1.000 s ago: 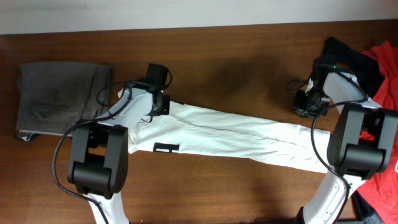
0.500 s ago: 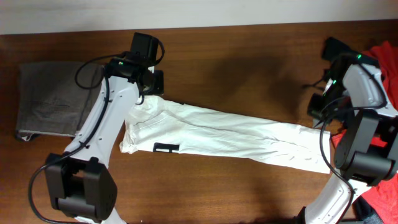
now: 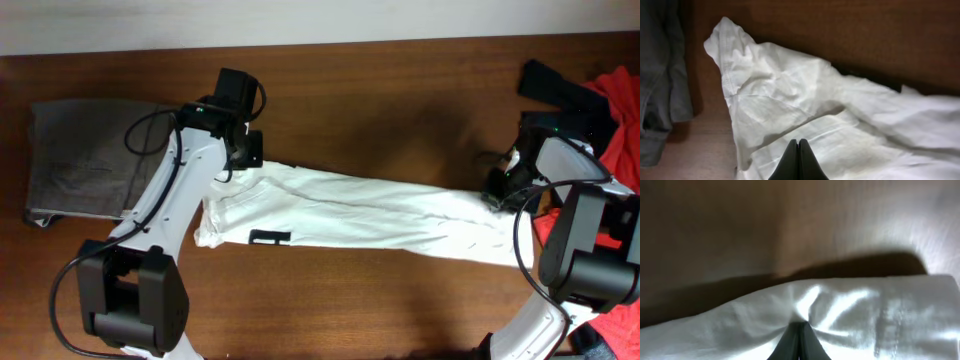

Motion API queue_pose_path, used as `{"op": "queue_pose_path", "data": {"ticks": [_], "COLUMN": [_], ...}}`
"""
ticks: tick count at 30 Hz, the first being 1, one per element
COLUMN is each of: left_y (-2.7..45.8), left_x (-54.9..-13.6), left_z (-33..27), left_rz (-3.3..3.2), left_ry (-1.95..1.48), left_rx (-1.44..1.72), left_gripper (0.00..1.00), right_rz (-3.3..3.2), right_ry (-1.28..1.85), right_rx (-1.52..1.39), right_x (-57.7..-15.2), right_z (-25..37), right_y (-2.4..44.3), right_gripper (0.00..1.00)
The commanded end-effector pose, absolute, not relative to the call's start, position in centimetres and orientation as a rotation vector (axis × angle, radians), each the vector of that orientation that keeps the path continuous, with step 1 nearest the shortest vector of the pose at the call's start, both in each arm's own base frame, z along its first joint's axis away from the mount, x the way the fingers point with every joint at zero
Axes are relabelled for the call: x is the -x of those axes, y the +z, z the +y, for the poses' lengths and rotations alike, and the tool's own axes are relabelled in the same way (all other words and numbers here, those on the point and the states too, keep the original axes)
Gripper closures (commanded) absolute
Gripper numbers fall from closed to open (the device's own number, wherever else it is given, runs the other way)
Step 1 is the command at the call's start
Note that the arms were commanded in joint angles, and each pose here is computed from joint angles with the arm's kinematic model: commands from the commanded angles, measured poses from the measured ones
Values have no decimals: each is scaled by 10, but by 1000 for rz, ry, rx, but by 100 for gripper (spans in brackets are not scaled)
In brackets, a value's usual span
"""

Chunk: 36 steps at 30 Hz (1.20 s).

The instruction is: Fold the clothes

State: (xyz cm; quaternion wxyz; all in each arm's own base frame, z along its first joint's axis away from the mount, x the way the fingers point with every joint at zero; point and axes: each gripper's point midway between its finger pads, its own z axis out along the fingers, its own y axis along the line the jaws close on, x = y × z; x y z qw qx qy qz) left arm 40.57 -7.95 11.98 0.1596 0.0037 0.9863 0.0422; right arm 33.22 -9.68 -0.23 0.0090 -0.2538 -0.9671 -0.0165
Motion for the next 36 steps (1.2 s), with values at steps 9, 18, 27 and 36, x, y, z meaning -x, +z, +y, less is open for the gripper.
{"op": "queue_pose_path", "data": {"ticks": [9,18,27,36], "left_y": [112,111,110,110], "left_x": [-402,-399,-397,-396], "left_z": [-76,-76,-75,-75], "left_rz": [2844,2857,2865,2866], "left_ry": [120,126,130,130], "left_rx": [11,8,8,7], "left_gripper": [100,100,99,99], "right_rz": [-3076,-3078,-3008,-3093], "right_ry": [-176,-116,-119,-236], "right_rx": [729,688,836,789], "right_x": [-359,-368,-339,-341], "right_z": [-89,-114,-156,-156], "right_y": [-9,66,50,14], "right_gripper": [93,69,60,63]}}
